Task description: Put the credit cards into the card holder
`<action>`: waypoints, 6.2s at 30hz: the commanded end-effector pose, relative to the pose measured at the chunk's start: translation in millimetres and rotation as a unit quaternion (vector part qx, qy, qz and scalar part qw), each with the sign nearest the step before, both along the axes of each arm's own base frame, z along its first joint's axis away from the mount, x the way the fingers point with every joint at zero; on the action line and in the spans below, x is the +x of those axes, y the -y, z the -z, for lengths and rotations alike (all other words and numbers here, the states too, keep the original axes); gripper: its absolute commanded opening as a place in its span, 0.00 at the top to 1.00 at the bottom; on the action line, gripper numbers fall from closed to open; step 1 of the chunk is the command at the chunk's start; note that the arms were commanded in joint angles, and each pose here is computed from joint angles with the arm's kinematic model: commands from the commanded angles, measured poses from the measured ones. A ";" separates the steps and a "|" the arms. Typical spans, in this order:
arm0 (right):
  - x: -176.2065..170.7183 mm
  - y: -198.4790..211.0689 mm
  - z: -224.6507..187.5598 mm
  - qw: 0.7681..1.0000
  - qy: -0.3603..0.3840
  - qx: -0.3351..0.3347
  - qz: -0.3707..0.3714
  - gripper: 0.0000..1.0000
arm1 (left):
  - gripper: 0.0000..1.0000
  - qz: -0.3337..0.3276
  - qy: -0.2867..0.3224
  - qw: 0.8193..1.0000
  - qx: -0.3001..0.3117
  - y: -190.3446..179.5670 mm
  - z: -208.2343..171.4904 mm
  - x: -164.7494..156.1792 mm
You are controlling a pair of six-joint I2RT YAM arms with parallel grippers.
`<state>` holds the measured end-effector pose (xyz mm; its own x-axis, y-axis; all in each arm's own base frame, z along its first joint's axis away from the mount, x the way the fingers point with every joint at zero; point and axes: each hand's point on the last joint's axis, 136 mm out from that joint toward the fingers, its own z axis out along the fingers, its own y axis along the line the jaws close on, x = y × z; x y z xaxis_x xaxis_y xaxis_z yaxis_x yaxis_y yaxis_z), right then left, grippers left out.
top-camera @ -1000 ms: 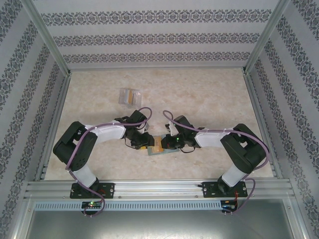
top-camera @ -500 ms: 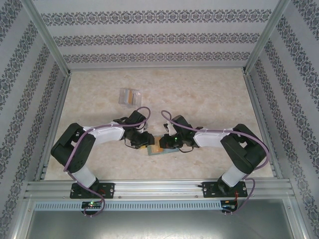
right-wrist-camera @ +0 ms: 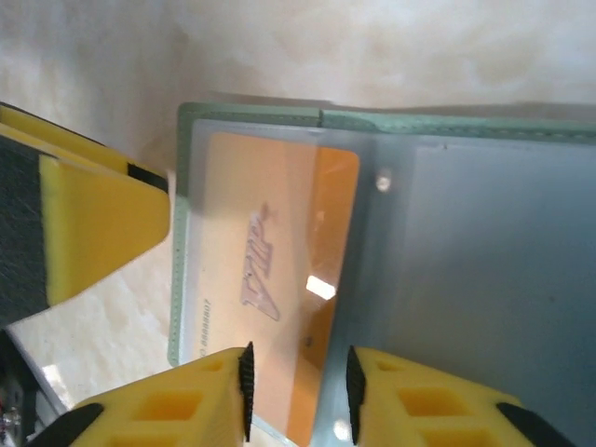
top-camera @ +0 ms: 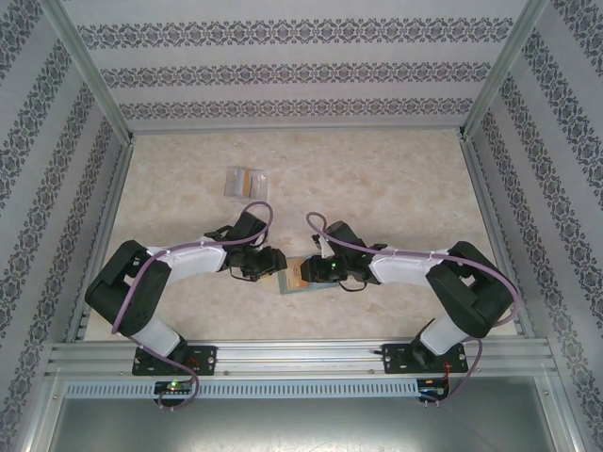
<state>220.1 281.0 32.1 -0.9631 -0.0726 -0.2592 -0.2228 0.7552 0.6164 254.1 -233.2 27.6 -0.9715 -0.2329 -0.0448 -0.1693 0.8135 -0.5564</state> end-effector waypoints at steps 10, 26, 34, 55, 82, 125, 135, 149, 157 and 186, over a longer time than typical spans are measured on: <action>-3.1 -2.2 5.5 1.000 0.005 -0.007 -0.012 0.83 | 0.56 0.008 -0.006 0.999 -0.045 15.1 2.1 5.0; -3.2 -13.1 5.1 1.000 0.002 0.003 -0.031 0.94 | 0.77 0.022 -0.018 0.998 -0.062 25.2 6.1 5.9; -3.2 -21.4 7.8 0.999 -0.002 -0.006 -0.046 0.93 | 0.81 0.027 -0.025 0.997 -0.070 29.6 8.6 4.5; 3.3 5.8 -67.6 0.995 0.064 -0.048 -0.060 0.78 | 0.66 -0.001 0.171 0.981 0.092 -39.3 -90.4 43.9; -12.8 53.0 -57.7 0.991 -0.067 -0.063 -0.098 0.02 | 0.04 -0.022 0.228 0.958 0.175 -81.0 -104.7 87.3; -32.7 -64.4 -32.1 0.987 -0.059 0.014 -0.147 0.02 | 0.01 -0.043 0.223 0.967 0.119 -83.6 -88.0 87.4; -33.2 -68.9 -29.7 0.986 -0.051 0.013 -0.156 0.02 | 0.01 -0.057 0.201 0.973 0.099 -90.5 -82.0 91.0; -31.0 -34.0 -25.2 0.995 -0.011 -0.088 -0.049 0.02 | 0.01 -0.076 0.186 0.976 0.090 -98.4 -73.9 93.1; -31.7 -23.6 -14.4 0.994 -0.011 -0.107 -0.036 0.02 | 0.01 -0.076 0.187 0.975 0.091 -98.7 -75.2 94.0; -20.5 -55.8 0.1 0.989 -0.029 -0.110 -0.091 0.02 | 0.01 -0.073 0.173 0.977 0.104 -102.2 -68.3 89.7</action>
<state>201.4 331.7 38.6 -0.9485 -0.2517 -0.1921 -0.3134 0.8324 0.4571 337.9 -136.3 94.6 -0.8520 -0.3080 -0.4234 -0.1065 0.8937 -0.4359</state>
